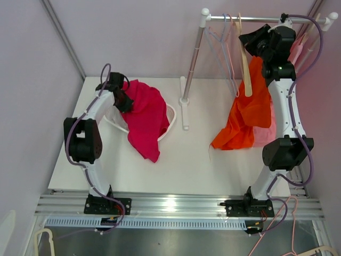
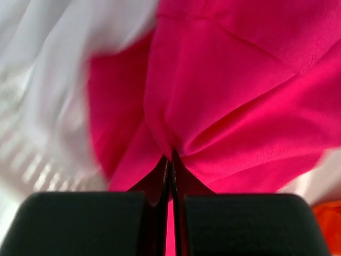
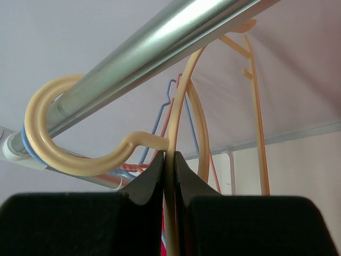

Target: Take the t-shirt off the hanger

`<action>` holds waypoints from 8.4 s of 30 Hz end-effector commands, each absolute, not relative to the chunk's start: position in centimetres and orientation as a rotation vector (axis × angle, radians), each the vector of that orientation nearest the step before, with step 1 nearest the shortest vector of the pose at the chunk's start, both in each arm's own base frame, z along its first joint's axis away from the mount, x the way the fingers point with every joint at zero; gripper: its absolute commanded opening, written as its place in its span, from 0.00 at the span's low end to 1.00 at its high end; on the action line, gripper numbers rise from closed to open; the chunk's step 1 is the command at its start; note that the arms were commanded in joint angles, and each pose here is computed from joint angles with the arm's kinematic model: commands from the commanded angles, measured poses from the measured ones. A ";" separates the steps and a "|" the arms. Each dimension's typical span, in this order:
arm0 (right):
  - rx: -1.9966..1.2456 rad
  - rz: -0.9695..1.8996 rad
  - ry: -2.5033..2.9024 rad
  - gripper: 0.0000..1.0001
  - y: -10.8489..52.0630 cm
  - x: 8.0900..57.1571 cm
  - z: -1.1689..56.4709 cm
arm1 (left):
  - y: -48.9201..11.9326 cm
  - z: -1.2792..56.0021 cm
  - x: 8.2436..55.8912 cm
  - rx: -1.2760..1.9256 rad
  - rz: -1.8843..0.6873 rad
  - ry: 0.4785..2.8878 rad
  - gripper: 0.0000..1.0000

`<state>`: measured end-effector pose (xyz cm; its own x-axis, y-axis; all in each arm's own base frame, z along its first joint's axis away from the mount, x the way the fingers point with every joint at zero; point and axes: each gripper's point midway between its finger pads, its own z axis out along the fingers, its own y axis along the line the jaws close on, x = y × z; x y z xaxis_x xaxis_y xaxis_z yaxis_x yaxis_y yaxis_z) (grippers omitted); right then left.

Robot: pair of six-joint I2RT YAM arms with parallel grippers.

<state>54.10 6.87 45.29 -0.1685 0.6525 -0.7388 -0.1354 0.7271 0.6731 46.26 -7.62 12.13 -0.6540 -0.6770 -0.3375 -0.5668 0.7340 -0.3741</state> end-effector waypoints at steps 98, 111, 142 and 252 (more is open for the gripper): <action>0.437 0.176 1.570 0.00 -4.2 46.0 51.2 | -30.8 41.4 26.1 0.355 -0.582 1.650 1.00; 0.572 0.195 1.617 0.00 1.7 34.5 47.2 | -42.2 38.1 13.7 0.787 -0.880 1.223 1.00; 0.529 0.148 1.925 0.00 4.1 33.5 42.8 | -47.2 33.3 -1.7 1.026 -1.091 0.931 0.01; 0.595 -0.224 1.514 0.69 -6.2 43.0 51.3 | -15.4 32.1 34.1 -0.461 -0.506 1.920 1.00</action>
